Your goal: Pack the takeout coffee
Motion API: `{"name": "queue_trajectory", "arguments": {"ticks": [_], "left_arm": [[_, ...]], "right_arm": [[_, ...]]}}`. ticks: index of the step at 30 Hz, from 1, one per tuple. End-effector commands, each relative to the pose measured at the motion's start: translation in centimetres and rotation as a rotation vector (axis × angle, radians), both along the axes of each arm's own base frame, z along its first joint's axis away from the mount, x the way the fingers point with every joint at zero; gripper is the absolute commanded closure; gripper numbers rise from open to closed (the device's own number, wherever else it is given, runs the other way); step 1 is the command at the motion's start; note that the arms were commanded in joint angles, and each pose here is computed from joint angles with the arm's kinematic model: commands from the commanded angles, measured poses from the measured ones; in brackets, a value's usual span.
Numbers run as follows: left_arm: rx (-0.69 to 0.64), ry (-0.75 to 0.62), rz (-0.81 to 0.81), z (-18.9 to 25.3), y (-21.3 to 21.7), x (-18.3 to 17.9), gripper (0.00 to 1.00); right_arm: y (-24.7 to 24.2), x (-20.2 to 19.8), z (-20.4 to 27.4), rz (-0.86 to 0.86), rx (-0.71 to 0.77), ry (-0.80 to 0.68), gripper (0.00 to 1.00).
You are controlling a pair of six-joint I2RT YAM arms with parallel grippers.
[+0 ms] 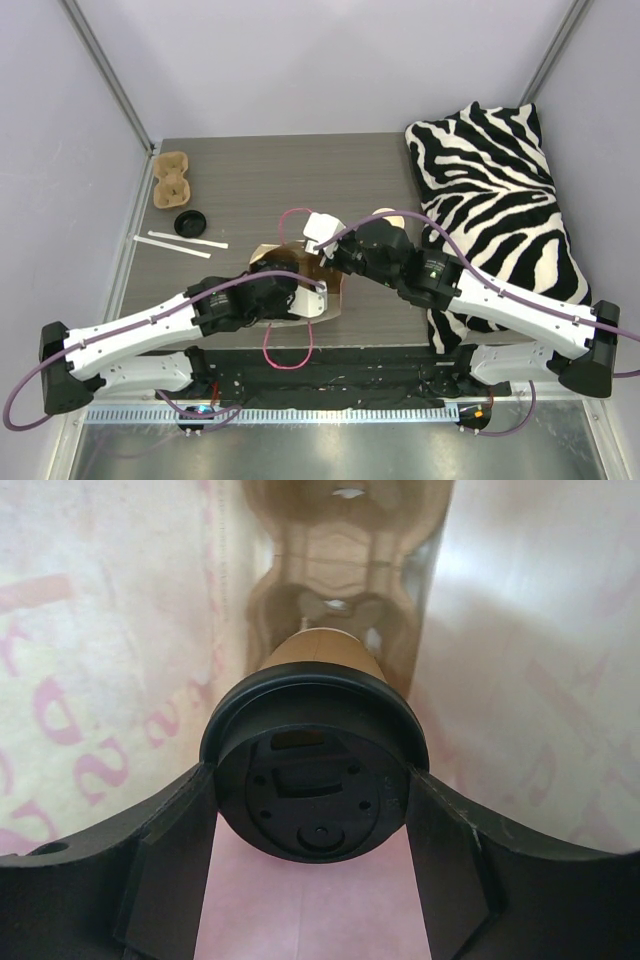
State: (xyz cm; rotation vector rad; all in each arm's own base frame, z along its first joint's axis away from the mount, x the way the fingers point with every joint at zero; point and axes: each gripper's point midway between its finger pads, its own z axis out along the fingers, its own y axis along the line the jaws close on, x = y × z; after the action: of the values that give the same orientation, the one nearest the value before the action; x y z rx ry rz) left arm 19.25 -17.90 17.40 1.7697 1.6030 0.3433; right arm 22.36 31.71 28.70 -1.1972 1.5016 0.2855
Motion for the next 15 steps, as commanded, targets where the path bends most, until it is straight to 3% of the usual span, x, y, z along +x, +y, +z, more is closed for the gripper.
{"name": "queue_trajectory", "arguments": {"ticks": [1, 15], "left_arm": [[-0.074, -0.029, 0.046, 0.4, 0.5, 0.2, 0.99], [-0.191, 0.017, 0.146, -0.4, 1.7, 1.1, 1.0]], "right_arm": [[0.7, 0.2, 4.7, 0.008, 0.122, -0.081, 0.99], [1.2, -0.1, 4.2, 0.015, 0.124, -0.034, 0.99]]}}
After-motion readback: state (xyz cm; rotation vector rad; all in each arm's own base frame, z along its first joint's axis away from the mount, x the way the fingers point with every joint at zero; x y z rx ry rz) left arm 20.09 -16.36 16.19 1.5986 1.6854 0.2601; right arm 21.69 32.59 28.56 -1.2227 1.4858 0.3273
